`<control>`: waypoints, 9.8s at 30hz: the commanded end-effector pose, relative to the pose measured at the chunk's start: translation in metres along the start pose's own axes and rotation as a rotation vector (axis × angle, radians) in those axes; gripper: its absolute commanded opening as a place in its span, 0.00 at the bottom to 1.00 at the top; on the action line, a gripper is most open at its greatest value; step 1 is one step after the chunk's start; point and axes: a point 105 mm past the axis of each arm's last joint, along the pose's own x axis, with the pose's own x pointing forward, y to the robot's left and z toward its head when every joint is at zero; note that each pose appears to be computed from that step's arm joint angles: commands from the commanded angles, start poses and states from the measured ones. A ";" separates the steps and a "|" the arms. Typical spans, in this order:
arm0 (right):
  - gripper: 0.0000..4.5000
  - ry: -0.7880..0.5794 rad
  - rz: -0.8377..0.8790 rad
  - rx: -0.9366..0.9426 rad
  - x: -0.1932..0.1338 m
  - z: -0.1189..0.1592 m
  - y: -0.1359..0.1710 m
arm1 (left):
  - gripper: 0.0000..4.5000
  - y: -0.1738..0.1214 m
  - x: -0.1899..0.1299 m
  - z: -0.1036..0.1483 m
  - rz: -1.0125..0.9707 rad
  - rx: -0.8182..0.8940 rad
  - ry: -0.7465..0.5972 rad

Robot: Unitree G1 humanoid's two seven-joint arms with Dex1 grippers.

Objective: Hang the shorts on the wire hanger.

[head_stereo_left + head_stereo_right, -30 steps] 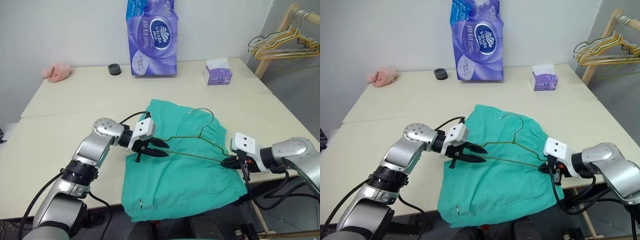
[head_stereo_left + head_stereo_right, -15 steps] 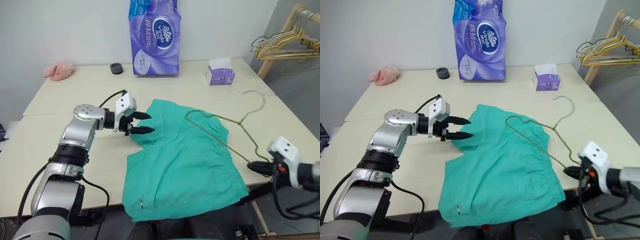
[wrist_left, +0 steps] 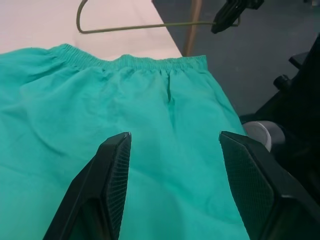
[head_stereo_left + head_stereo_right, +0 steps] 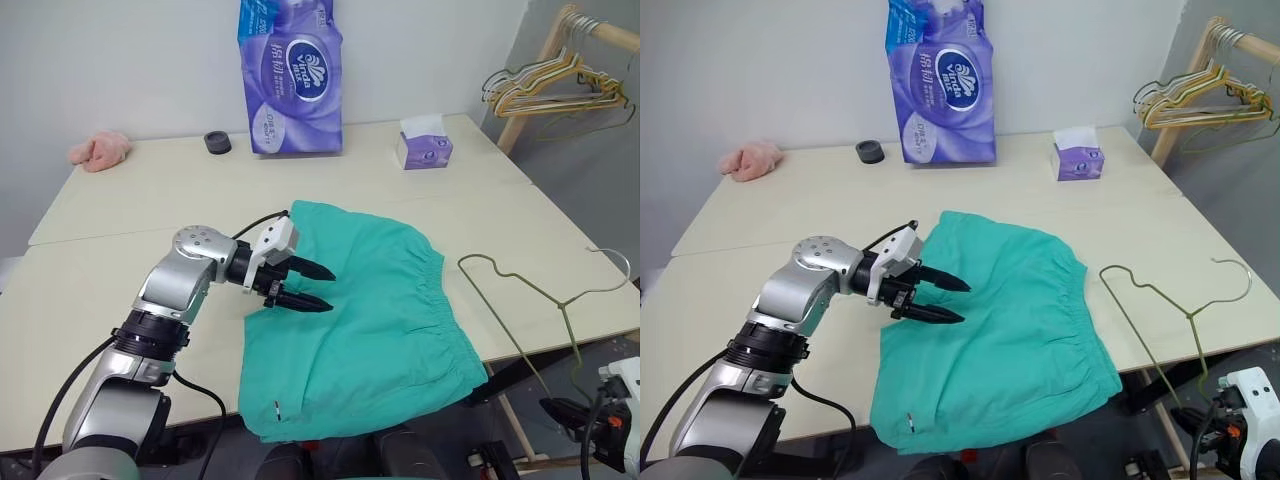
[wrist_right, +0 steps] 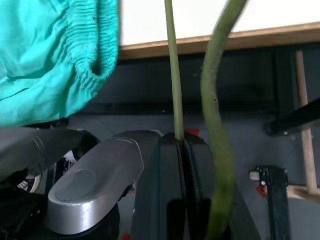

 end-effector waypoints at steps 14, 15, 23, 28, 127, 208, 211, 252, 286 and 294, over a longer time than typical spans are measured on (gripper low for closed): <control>0.00 0.065 0.139 -0.008 0.012 0.001 0.017 | 0.66 0.020 0.002 0.023 0.181 0.225 -0.017; 0.00 0.066 0.141 -0.008 0.011 0.001 0.017 | 0.66 0.021 0.000 0.022 0.193 0.224 -0.014; 0.00 0.072 0.124 -0.017 0.001 0.004 0.005 | 0.66 0.035 -0.008 0.022 0.283 0.246 -0.006; 0.00 0.034 0.166 -0.045 0.004 0.018 0.011 | 0.66 0.040 -0.010 0.020 0.307 0.261 0.002; 0.00 -0.092 0.380 -1.109 0.045 0.157 0.106 | 0.99 0.032 -0.008 0.022 -0.002 0.217 0.119; 0.90 -0.079 0.246 -0.788 0.059 0.125 0.062 | 0.00 0.032 -0.004 0.003 0.048 0.158 0.093; 0.90 -0.038 0.270 -0.808 0.068 0.121 0.060 | 0.00 0.031 -0.004 0.005 0.051 0.159 0.087; 0.00 -0.046 0.416 -0.790 0.113 0.142 0.081 | 0.41 0.024 -0.011 0.018 0.048 0.140 0.033; 0.00 -0.037 0.327 -1.191 0.099 0.153 0.088 | 1.00 0.045 -0.028 0.043 -0.005 0.293 0.146; 0.00 -0.039 0.294 -1.254 0.100 0.150 0.089 | 1.00 0.034 -0.026 0.026 -0.029 0.278 0.147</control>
